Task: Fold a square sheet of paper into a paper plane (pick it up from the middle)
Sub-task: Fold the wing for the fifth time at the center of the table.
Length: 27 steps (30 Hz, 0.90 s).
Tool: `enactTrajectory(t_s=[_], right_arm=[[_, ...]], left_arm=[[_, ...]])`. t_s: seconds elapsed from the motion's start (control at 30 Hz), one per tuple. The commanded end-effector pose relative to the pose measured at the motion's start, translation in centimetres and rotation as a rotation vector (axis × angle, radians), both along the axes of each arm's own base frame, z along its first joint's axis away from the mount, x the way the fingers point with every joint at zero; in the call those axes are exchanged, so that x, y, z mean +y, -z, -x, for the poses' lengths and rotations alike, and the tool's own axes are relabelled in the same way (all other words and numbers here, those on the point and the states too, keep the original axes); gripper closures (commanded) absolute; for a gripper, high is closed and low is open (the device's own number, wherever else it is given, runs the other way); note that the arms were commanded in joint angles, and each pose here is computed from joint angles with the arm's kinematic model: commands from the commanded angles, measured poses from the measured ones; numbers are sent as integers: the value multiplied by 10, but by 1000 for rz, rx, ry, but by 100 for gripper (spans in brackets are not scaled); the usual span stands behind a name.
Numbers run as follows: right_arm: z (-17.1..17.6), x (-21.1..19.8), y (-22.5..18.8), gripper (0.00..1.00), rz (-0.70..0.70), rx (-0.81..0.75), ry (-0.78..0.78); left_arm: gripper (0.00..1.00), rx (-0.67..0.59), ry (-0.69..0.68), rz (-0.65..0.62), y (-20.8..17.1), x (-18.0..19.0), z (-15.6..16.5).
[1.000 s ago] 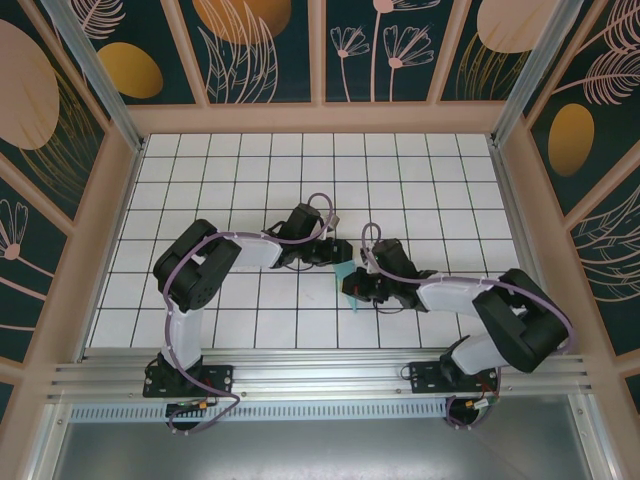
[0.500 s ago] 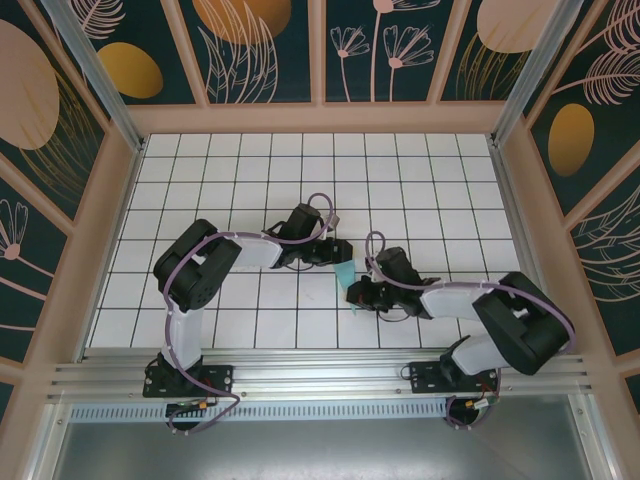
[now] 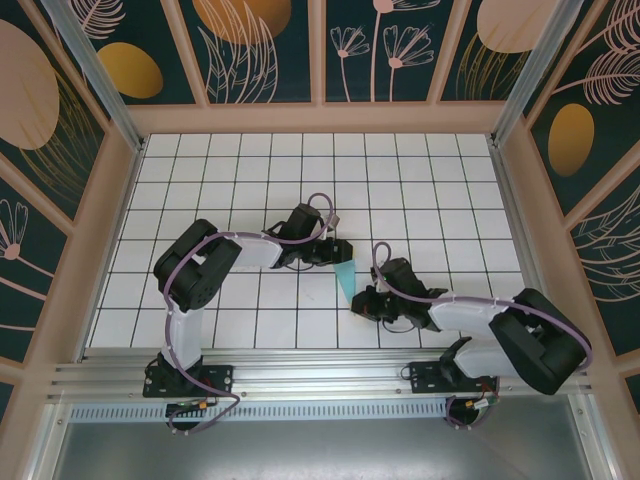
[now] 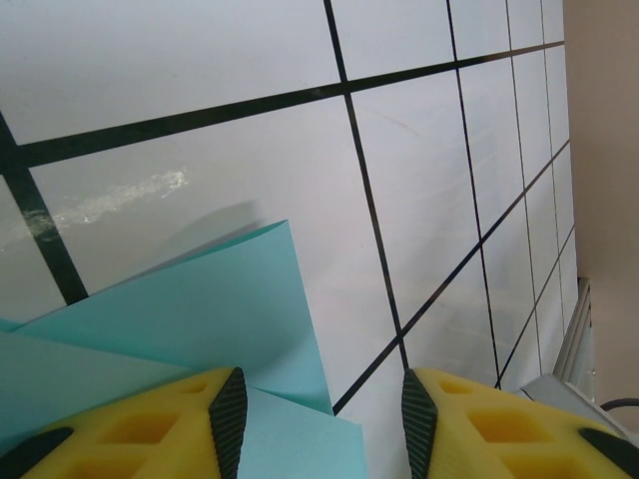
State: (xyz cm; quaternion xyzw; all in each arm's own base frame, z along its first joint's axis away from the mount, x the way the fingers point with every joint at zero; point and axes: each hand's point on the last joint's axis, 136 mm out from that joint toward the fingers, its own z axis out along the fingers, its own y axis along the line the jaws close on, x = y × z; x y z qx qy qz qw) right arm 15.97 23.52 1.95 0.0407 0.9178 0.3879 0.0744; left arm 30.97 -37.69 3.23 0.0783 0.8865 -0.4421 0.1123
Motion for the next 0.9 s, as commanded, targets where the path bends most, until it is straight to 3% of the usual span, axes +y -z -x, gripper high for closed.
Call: enactTrajectory(t_s=[0.0,0.23,0.43,0.6,0.77,0.87], right_arm=[[18,-12,13,89,82,57,-27],[25,-22,25,90,136,101,-15],[-9,-8,-20,89,85,-55,18],[-31,15,-45,89,15,-97,-9],[-62,21,-41,89,18,-110,40],[-62,25,-26,90,1,-56,29]], left_arm=[[51,61,-59,-210,71,34,8],[51,59,-57,-204,68,33,7],[51,55,-63,-191,62,31,6],[51,56,-65,-181,55,29,4],[50,59,-63,-161,50,24,1],[50,59,-57,-154,46,21,0]])
